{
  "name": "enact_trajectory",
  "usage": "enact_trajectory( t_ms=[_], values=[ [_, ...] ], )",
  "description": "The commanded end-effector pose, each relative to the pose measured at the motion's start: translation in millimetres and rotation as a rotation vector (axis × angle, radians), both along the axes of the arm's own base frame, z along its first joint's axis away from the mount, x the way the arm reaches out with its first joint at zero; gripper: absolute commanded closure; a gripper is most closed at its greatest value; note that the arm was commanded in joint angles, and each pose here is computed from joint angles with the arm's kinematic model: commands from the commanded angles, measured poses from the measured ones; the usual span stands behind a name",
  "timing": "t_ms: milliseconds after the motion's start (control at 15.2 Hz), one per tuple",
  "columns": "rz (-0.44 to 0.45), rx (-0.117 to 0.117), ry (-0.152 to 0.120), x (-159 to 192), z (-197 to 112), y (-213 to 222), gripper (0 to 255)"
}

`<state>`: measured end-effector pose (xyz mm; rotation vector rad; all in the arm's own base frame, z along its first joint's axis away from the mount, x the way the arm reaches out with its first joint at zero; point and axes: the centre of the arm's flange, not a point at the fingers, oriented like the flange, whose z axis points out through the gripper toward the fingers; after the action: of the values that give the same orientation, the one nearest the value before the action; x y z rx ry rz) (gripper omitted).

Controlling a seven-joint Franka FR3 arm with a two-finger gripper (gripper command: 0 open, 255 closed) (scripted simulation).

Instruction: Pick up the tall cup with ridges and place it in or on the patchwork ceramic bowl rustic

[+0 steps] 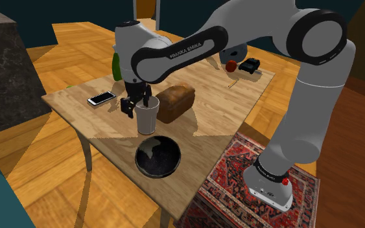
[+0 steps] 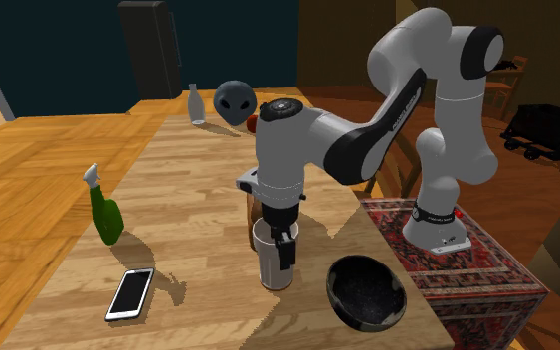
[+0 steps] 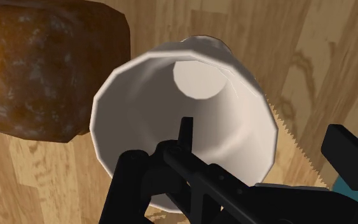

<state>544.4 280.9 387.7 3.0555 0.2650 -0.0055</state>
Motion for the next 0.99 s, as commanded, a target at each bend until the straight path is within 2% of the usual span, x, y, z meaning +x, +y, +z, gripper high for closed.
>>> enact_trajectory(
  t_ms=[0, 330, 396, 924],
  values=[
    [0.000, 0.000, 0.000, -0.3, -2.3, 0.1, 0],
    [0.000, 0.000, 0.000, -0.4, -2.2, 0.1, 0],
    [0.000, 0.000, 0.000, -0.4, -2.2, 0.1, 255],
    [0.000, 0.000, 0.000, -0.5, -2.4, 0.2, 255]
  ],
)
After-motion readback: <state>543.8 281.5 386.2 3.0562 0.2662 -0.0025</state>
